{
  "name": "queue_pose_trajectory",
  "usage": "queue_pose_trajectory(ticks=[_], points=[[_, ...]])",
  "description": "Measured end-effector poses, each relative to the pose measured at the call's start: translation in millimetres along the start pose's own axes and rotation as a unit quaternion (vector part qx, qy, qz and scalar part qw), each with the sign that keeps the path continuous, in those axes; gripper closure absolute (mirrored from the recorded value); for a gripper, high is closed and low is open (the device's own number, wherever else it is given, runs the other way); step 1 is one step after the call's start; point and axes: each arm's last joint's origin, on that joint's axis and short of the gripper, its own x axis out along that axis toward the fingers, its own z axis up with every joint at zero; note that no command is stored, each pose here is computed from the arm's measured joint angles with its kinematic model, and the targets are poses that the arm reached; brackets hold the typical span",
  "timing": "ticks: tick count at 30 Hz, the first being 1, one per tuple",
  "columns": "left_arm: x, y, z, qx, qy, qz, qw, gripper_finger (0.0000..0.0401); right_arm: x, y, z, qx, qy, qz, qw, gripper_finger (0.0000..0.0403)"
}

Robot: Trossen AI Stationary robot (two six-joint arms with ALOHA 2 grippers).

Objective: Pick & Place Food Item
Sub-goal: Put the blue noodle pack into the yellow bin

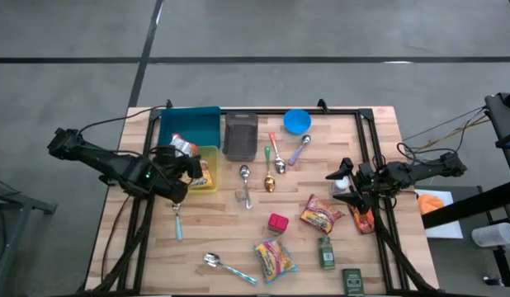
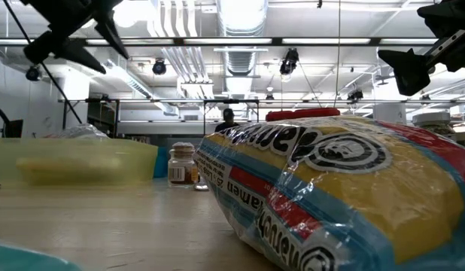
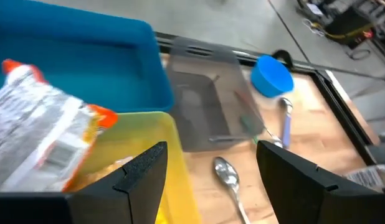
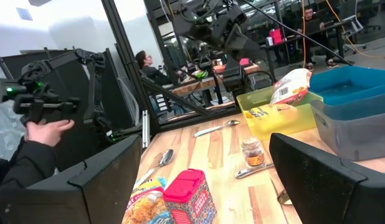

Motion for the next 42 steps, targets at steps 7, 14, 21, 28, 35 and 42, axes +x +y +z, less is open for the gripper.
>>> queue_pose_trajectory(ticks=[7, 14, 21, 28, 35, 42], points=[[3, -34, -10, 0.062, 0.022, -0.057, 0.996, 0.0151, 0, 0, 0, 0.0, 0.0, 0.0, 1.0, 0.0052], [10, -59, -37, 0.242, 0.081, -0.134, 0.958, 0.0151, 0, 0, 0, 0.0, 0.0, 0.0, 1.0, 0.0052], [13, -71, -68, 0.414, 0.111, -0.193, 0.883, 0.0151, 0, 0, 0, 0.0, 0.0, 0.0, 1.0, 0.0052], [2, -83, -108, 0.536, 0.087, -0.278, 0.792, 0.0151, 0, 0, 0, 0.0, 0.0, 0.0, 1.0, 0.0052], [-11, -92, -137, 0.59, 0.069, -0.36, 0.719, 0.0151, 0, 0, 0, 0.0, 0.0, 0.0, 1.0, 0.0052], [-2, -101, -161, 0.626, 0.086, -0.443, 0.636, 0.0151, 0, 0, 0, 0.0, 0.0, 0.0, 1.0, 0.0052]])
